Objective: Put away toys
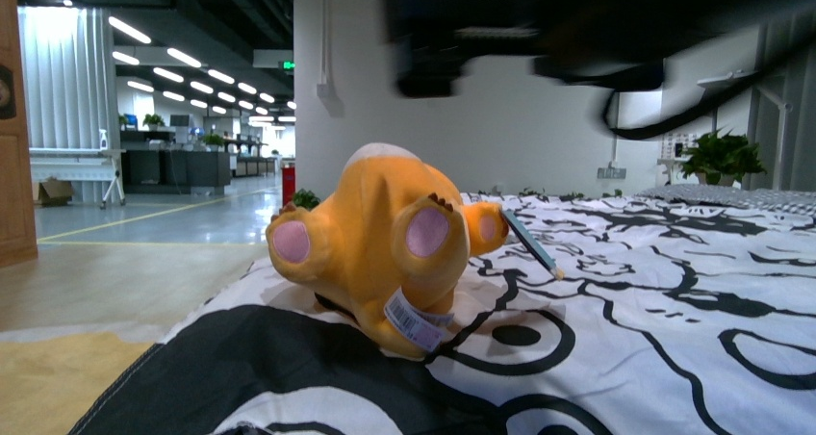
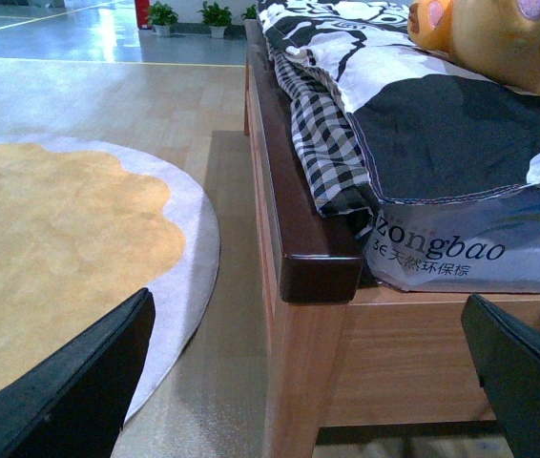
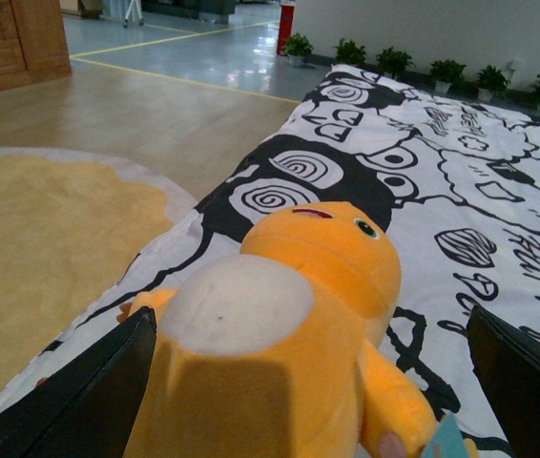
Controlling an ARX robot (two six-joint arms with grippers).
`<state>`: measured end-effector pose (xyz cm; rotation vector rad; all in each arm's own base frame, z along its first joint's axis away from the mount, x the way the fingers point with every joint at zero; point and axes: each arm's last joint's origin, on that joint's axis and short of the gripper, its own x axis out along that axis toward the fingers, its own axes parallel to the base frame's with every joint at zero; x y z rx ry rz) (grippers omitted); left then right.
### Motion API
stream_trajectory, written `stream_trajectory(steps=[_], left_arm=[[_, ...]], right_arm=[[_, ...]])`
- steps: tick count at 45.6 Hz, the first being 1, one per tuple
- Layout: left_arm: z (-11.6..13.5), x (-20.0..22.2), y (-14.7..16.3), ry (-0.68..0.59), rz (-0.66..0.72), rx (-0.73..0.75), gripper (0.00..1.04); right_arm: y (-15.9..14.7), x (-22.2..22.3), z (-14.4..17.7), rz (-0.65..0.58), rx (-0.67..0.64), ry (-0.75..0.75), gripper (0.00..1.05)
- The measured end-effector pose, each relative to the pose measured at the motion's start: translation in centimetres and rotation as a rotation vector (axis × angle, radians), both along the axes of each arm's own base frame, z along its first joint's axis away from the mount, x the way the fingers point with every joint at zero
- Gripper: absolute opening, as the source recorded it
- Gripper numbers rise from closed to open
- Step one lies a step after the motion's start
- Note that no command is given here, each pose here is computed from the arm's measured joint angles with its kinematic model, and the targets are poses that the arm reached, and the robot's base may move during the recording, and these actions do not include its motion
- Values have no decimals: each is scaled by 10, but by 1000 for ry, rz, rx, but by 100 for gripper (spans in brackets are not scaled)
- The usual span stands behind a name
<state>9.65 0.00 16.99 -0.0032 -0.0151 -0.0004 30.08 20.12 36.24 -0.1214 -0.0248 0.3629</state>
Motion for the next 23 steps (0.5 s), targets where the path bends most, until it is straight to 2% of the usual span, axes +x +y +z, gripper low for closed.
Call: stream_trajectory(steps=[11,23], left_arm=[[0,0,0,0,0,0,99],[0,0,0,0,0,0,99]], right_arm=[[29,34,-29,-47,-61,75,99],[41,53,-30,-83,-43,91,99]])
